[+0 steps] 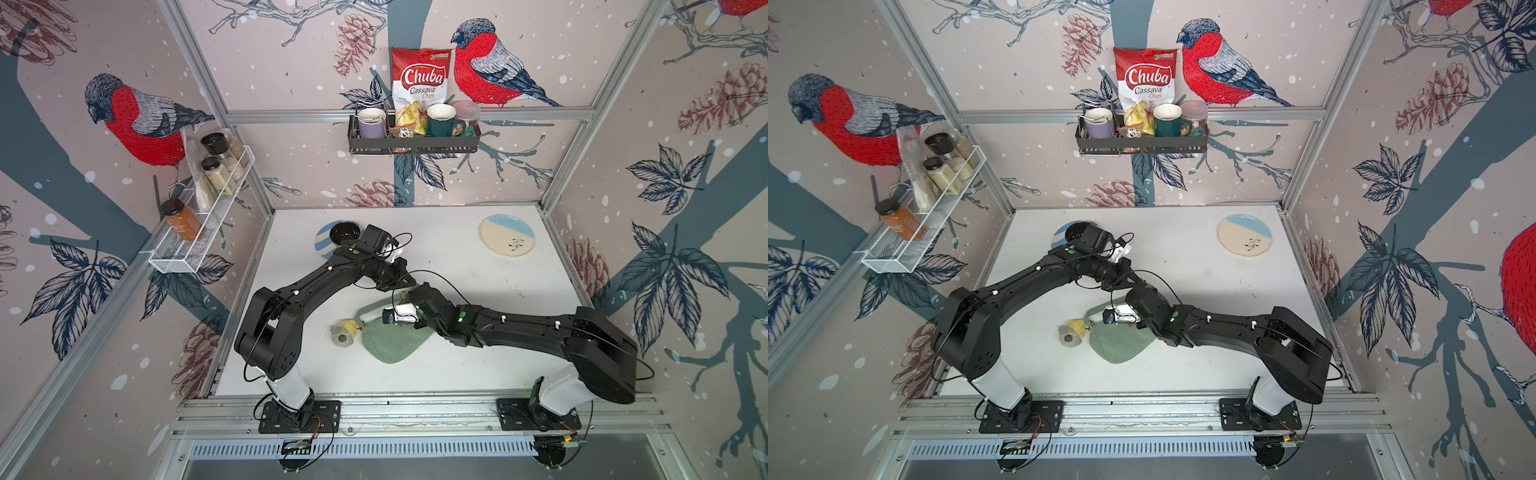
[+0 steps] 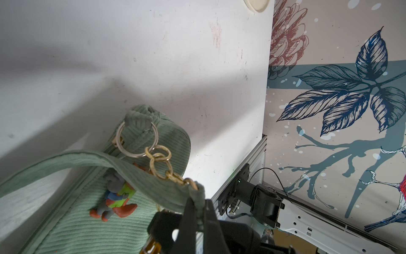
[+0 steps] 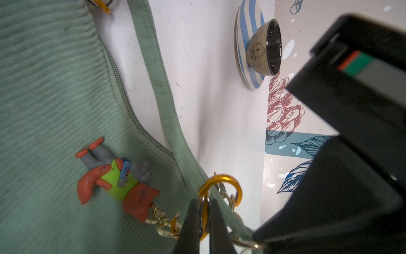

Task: Remove the decoration from the bag
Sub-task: Remove the decoration item from the bag.

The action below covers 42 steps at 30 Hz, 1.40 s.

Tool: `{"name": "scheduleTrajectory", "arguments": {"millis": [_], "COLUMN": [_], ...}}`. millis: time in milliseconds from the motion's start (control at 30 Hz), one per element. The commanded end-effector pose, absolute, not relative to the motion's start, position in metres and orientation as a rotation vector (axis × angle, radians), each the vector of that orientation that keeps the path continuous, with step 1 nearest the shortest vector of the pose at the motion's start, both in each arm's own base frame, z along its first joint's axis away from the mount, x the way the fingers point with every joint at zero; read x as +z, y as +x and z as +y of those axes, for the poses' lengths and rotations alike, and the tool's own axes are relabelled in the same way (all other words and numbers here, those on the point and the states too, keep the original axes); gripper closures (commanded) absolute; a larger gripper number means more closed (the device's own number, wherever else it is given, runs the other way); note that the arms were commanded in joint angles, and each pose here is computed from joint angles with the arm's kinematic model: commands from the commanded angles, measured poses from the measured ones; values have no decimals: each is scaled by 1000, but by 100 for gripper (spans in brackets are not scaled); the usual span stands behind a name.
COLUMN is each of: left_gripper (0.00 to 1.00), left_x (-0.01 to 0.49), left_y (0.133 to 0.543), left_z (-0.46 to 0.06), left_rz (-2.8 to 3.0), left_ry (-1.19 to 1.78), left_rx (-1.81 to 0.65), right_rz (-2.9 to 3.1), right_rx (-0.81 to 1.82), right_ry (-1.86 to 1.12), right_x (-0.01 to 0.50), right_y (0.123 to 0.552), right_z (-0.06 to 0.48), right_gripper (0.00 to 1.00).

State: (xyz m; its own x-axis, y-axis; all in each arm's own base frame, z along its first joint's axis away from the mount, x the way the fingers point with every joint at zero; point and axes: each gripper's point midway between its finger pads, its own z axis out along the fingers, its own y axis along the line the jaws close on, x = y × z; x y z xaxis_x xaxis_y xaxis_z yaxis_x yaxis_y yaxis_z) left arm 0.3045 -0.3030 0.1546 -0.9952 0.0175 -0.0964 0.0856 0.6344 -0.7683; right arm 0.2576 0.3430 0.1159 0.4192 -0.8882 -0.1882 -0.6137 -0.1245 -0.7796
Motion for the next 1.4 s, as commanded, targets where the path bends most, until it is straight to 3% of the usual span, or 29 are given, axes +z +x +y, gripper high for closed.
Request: {"name": "scheduleTrajectory", "arguments": {"millis": [0,1033,1367], "left_gripper": [100,100,100], "left_x": [157,164,161], "left_y": [308,332,346], "left_z": [-311,-321,-301], "left_rz": [2736,2652,2614], "left_ry": [93,67,10], "left_rx": [-1345,-1443,-1399], "right_rz": [1277,1438,1532], "right_rx": [-429,84,225], "right_ry": [-1824,-1523,-1249], "right_x": [118,143,193], "right_y": [261,248,247], "right_z": [348,358,326], "right_gripper": [100,100,100]}}
